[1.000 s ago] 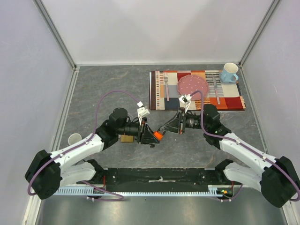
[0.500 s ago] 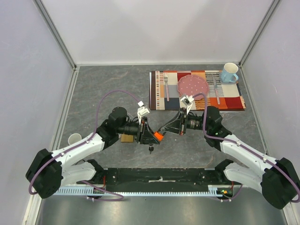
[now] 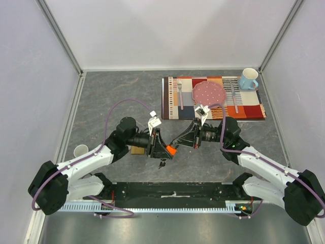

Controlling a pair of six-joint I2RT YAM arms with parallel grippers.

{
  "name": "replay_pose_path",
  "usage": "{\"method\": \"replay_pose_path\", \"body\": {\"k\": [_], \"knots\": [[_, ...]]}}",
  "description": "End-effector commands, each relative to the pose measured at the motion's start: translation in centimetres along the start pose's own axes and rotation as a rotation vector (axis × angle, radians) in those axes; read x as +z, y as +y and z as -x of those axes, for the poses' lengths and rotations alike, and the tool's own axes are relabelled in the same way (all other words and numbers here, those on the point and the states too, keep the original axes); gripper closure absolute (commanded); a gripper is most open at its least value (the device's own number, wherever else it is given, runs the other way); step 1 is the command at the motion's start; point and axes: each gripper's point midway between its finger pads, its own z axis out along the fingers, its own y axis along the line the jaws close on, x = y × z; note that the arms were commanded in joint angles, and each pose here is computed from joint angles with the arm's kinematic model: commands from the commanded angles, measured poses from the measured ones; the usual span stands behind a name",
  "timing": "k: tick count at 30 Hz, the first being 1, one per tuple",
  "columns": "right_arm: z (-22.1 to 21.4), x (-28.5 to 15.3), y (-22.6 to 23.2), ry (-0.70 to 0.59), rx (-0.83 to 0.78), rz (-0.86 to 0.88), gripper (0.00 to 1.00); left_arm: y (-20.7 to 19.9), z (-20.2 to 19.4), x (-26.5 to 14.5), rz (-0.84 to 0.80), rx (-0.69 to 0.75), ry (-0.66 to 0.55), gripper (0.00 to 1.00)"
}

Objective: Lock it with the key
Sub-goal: Lock the lock.

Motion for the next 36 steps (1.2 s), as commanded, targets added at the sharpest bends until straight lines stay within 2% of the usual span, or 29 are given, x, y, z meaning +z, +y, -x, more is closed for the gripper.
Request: {"method": "replay_pose_path", "body": {"k": [1, 14, 36], "knots": [[-1.6, 0.6, -0.7, 0.027, 0.006, -0.014, 1.00, -3.1, 4.0, 0.2, -0.100, 0.188, -0.104, 0.98], [-2.9, 1.3, -0.5, 0.048, 0.035, -0.008, 1.00, -0.9, 5.9, -0.4, 0.044, 0.182, -0.217, 0.98], [-6.1, 1.8, -1.3, 0.118, 0.064, -0.012, 1.00, -0.6, 8.2, -1.9, 0.068, 0.157, -0.313, 0.98]]}}
